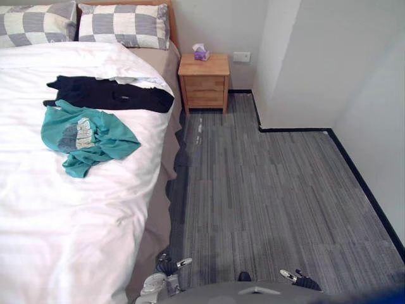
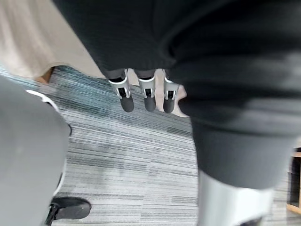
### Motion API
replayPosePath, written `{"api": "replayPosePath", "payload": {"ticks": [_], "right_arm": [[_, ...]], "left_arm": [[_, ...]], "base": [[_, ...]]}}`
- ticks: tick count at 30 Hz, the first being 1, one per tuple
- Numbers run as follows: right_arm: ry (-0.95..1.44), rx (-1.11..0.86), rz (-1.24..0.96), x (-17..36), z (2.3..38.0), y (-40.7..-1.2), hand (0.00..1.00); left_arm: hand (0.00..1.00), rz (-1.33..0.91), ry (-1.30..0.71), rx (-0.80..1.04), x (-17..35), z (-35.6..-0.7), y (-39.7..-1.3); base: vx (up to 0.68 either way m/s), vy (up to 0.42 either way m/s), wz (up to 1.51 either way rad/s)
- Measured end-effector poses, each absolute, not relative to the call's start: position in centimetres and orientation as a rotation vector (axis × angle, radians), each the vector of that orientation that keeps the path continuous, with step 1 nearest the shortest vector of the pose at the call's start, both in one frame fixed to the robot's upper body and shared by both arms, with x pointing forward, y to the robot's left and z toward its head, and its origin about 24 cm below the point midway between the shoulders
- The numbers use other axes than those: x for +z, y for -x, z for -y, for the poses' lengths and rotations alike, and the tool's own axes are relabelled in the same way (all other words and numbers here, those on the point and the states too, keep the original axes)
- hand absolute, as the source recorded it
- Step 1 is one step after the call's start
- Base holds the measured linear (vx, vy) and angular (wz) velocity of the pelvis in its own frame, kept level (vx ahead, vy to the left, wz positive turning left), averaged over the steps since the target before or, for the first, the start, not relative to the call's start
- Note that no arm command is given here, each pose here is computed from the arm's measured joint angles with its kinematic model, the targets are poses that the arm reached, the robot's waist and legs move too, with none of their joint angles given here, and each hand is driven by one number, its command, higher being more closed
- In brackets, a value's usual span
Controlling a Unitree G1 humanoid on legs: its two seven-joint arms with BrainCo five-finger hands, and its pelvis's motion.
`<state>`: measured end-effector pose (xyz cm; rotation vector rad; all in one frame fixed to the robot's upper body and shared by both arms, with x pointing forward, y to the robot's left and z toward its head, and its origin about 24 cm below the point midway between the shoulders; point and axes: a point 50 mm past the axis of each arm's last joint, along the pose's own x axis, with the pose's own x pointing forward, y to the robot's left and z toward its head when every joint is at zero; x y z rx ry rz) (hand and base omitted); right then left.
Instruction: Tidy the bed and pick cloth on bed and put in laundry
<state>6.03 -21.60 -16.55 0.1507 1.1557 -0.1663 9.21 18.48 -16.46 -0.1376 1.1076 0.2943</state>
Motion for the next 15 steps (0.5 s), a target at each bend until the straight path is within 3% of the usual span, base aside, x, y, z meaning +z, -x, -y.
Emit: {"api": "replayPosePath", "payload": {"ticks": [3,7,15], "right_arm": [[-0.165,-0.187,-1.155,-16.6,21.6,-5.8,0.0],[-0.141,-0.171,-1.157,-16.6,21.3,-5.8,0.0],[-0.084,-0.233,-1.107,-16.2,22.2,-5.6,0.0]], "left_arm": [[0.0,-1.139,0.174,0.323,-16.6,-18.6,-9.0],[0.0,-1.162,0.303,0.492,-16.6,-20.0,-8.4],[0.0,-1.136,0.402,0.507,-16.4,-19.1,-9.2]], "base": [[0.0,0.0,0.0],[-0.01,-0.048,-0.27],[0.12,-0.009,-0.43]]}}
